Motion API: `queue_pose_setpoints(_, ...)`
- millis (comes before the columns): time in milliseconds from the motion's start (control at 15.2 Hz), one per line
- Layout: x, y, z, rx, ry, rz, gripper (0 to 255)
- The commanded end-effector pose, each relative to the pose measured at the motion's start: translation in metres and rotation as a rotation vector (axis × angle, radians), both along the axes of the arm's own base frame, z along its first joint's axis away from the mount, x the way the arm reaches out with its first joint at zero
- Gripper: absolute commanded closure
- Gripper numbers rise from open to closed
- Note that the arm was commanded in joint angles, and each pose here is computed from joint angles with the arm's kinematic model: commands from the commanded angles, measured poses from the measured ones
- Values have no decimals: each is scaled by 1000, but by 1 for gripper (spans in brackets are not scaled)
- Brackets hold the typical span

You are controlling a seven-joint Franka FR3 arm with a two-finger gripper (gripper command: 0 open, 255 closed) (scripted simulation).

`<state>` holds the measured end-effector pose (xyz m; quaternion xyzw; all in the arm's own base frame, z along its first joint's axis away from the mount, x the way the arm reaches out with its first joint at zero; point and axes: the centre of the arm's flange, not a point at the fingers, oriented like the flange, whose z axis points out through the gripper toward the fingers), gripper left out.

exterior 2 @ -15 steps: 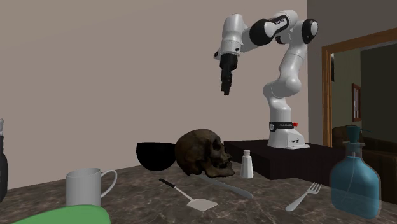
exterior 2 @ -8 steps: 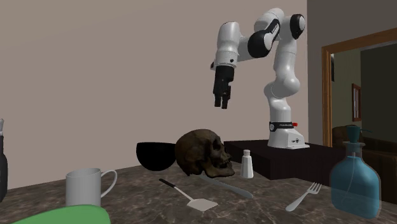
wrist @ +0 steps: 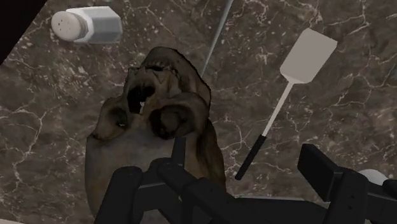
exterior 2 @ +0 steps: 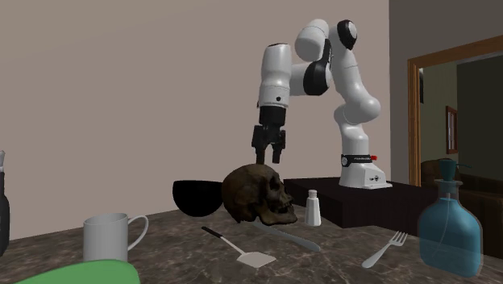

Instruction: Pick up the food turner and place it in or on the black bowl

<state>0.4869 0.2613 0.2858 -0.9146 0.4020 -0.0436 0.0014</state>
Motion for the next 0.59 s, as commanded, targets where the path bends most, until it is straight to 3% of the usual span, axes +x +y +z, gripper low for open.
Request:
queue_pose_setpoints(0,12,11,-23,-2,5,-44,0)
queue_pose_setpoints(528,73,49,-104,-5,29,-207,0)
